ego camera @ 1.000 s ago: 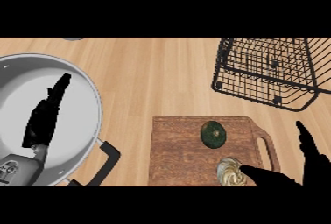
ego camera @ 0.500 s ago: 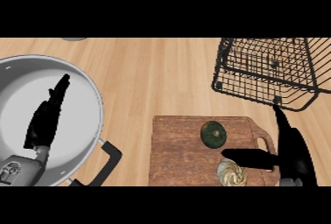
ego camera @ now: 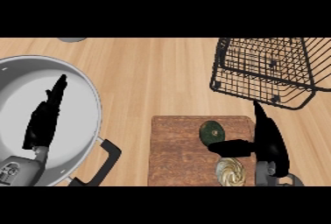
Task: Pick the squash from the cutting board and place it in the tiered basket
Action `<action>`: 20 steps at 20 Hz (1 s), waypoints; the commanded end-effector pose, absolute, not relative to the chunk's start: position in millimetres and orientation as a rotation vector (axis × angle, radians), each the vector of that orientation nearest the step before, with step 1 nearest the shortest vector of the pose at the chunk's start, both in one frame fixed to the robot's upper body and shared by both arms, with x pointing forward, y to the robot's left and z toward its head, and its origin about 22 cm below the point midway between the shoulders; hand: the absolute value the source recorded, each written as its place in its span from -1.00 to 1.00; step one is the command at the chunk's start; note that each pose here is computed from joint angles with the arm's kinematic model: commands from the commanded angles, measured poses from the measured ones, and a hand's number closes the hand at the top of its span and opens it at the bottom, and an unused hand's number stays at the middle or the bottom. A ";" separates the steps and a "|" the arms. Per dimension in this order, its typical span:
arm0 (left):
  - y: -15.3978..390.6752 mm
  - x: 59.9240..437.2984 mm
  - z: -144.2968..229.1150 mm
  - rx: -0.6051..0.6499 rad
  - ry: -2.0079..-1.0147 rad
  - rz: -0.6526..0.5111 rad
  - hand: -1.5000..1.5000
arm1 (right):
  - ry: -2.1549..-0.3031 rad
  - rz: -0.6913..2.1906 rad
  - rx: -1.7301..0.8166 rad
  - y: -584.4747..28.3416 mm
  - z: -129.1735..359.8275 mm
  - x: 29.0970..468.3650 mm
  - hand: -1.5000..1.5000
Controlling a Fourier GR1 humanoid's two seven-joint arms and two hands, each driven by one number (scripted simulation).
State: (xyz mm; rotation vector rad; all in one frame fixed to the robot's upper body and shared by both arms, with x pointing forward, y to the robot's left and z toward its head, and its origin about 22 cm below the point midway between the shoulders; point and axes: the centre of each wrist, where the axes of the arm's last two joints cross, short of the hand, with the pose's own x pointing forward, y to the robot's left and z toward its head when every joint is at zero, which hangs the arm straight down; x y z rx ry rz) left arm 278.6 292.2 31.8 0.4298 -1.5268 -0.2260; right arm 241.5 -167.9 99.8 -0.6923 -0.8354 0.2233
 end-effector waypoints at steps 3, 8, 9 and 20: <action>302.2 283.7 35.9 0.436 -1.537 -0.237 0.00 | -0.615 0.257 -0.744 -137.2 93.5 242.1 -1.00; 291.1 277.3 33.8 0.418 -1.531 -0.225 0.00 | -0.588 0.264 -0.817 -139.3 92.7 246.1 -1.00; 291.2 269.3 24.2 0.434 -1.534 -0.231 0.00 | -0.596 0.261 -0.827 -136.9 90.3 237.8 -1.00; 291.6 292.0 39.3 0.443 -1.542 -0.226 0.00 | -0.576 0.280 -0.810 -135.1 91.0 262.0 -1.00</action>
